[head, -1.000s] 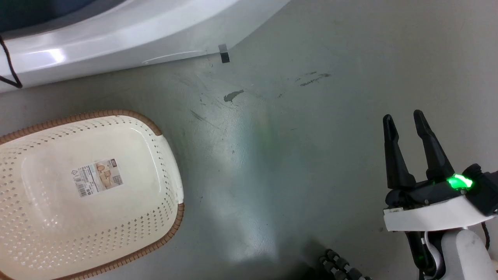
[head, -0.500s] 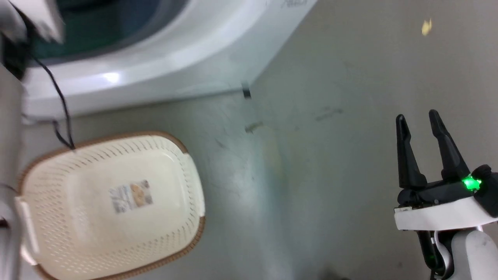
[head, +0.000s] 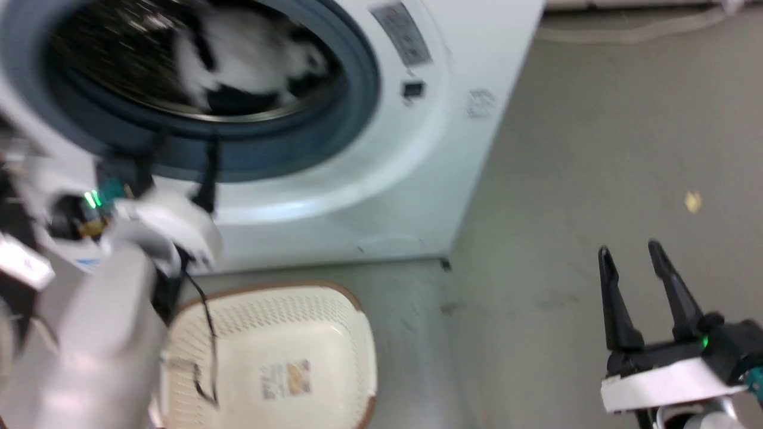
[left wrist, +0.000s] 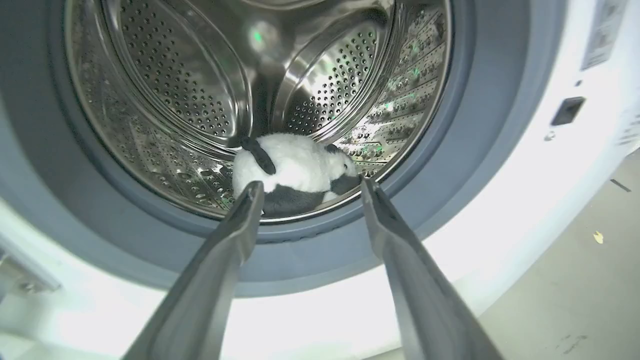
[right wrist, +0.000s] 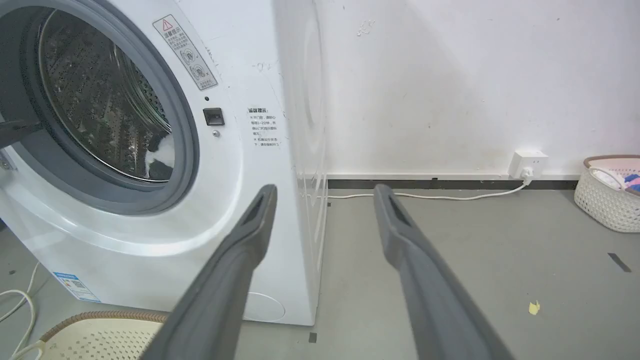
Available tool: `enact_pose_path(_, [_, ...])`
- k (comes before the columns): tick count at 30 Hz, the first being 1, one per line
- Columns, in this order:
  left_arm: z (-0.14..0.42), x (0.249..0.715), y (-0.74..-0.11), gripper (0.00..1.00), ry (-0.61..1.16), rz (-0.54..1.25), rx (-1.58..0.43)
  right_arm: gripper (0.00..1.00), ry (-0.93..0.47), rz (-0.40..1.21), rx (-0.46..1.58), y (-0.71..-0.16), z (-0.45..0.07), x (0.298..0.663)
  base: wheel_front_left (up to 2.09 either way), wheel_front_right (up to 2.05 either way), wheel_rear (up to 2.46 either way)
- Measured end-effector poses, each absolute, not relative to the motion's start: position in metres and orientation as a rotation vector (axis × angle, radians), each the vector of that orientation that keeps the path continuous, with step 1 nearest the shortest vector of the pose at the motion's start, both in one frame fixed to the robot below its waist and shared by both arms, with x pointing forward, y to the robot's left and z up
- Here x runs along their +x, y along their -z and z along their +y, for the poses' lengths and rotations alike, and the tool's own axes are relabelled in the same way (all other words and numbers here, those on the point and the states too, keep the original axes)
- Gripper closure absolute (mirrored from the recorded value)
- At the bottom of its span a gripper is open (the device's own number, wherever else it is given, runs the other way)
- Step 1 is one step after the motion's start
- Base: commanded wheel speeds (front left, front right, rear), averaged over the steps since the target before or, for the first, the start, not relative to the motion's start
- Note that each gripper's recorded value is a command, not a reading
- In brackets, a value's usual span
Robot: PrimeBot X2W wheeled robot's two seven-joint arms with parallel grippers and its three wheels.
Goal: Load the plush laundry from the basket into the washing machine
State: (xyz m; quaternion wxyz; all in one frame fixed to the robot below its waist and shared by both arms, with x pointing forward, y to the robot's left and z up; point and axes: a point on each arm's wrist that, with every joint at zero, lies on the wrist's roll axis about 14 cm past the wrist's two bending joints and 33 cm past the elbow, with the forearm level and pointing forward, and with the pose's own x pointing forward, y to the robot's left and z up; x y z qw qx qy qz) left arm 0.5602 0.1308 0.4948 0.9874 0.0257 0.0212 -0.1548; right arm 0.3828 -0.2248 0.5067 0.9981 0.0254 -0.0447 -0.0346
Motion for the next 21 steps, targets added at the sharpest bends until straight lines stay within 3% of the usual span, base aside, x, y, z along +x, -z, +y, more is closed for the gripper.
enact_pose_path(1, [0.141, 0.522, -0.507, 0.00, 0.276, 0.000, 0.022, 0.00, 0.029, -0.112, 0.058, -0.515, -0.211, 0.377, 0.00, 0.00, 0.00])
enact_pose_path(10, [0.187, 0.414, -0.525, 0.00, 0.076, -0.100, -0.052, 0.00, -0.063, -0.170, 0.081, -0.534, -0.181, 0.366, 0.00, 0.00, 0.00])
enact_pose_path(11, [0.197, 0.376, -0.521, 0.00, 0.008, -0.100, -0.086, 0.00, -0.091, -0.187, 0.090, -0.540, -0.172, 0.363, 0.00, 0.00, 0.00])
enact_pose_path(21, [0.183, 0.343, -0.504, 0.00, 0.024, -0.061, -0.092, 0.00, -0.116, -0.164, 0.104, -0.533, -0.164, 0.357, 0.00, 0.00, 0.00])
